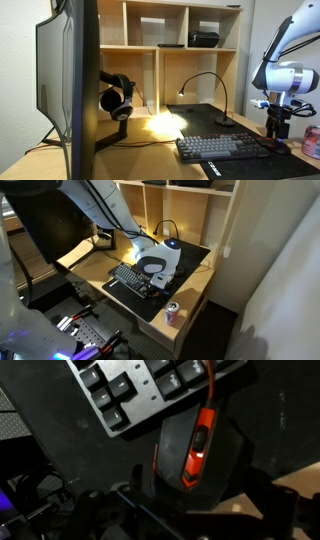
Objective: Slightly move the mouse to the right
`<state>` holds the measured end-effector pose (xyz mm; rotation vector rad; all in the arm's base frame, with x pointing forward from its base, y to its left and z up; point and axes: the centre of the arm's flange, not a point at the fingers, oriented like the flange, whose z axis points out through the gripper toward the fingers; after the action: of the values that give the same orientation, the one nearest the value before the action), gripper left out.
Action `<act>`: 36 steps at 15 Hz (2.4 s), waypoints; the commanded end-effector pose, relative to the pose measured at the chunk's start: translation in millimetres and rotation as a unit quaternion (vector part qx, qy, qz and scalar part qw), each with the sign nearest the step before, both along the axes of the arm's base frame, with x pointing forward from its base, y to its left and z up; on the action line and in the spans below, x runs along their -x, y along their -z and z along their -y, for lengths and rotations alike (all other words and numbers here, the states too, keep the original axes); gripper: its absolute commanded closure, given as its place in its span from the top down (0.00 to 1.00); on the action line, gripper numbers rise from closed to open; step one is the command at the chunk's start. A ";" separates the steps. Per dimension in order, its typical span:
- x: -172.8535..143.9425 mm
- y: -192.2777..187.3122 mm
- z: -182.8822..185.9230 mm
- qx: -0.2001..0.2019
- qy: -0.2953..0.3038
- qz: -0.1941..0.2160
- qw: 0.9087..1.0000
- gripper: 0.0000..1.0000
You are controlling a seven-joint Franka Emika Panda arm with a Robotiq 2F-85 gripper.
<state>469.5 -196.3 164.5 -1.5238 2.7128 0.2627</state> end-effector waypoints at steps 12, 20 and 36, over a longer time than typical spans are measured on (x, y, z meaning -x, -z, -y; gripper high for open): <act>1.7 30.7 -4.0 0.044 0.005 0.019 0.999 0.44; -8.0 -1.5 6.0 0.030 0.133 0.039 0.990 0.44; -31.3 9.2 36.3 -0.035 0.303 -0.042 0.951 0.44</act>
<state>489.5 -214.8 162.1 -0.7243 3.0155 0.3281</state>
